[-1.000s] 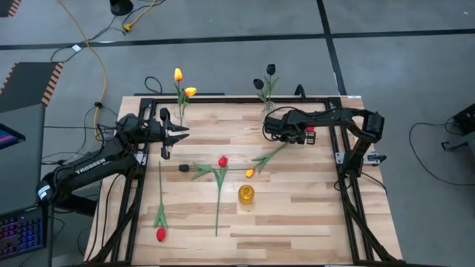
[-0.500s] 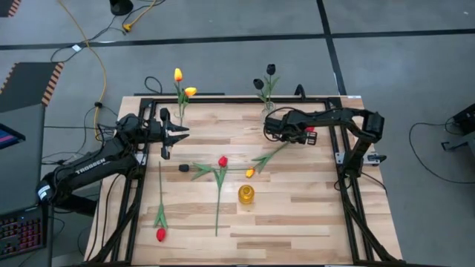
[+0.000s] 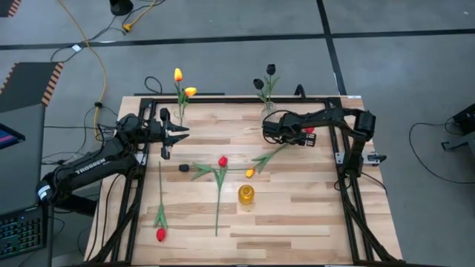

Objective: Sort flowers into vase by color
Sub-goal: Put the top right red flower into the yellow vase

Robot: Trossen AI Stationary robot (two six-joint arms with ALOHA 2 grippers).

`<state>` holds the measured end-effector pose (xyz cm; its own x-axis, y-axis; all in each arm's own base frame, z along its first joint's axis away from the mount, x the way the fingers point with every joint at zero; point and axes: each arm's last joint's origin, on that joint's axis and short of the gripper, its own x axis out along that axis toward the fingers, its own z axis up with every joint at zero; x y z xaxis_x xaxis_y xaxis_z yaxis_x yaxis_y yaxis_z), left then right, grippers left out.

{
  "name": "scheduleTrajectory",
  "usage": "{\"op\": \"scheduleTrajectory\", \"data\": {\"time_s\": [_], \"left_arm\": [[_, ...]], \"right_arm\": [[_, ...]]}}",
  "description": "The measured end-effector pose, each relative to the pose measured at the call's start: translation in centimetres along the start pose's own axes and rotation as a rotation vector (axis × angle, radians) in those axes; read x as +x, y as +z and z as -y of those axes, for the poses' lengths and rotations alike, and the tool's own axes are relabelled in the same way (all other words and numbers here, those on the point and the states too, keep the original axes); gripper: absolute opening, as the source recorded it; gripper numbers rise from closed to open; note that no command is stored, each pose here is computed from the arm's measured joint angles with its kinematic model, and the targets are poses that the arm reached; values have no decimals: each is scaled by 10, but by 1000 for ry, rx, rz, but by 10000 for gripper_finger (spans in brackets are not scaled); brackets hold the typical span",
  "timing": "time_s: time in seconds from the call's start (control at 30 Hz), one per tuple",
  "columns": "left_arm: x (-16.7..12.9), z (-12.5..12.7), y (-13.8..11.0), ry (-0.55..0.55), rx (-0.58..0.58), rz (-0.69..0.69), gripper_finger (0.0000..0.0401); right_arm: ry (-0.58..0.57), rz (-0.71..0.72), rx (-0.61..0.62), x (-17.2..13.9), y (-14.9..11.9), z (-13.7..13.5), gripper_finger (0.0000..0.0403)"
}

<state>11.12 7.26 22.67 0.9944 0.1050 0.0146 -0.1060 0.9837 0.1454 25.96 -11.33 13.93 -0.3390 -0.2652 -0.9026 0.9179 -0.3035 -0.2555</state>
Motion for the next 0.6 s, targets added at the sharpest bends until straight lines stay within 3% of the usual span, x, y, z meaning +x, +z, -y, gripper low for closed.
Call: {"op": "scheduleTrajectory", "data": {"time_s": [0.6], "left_arm": [[0,0,0,-1,-1,-1,84]], "right_arm": [[-22,-82,-56,-4,-14,2,175]]}}
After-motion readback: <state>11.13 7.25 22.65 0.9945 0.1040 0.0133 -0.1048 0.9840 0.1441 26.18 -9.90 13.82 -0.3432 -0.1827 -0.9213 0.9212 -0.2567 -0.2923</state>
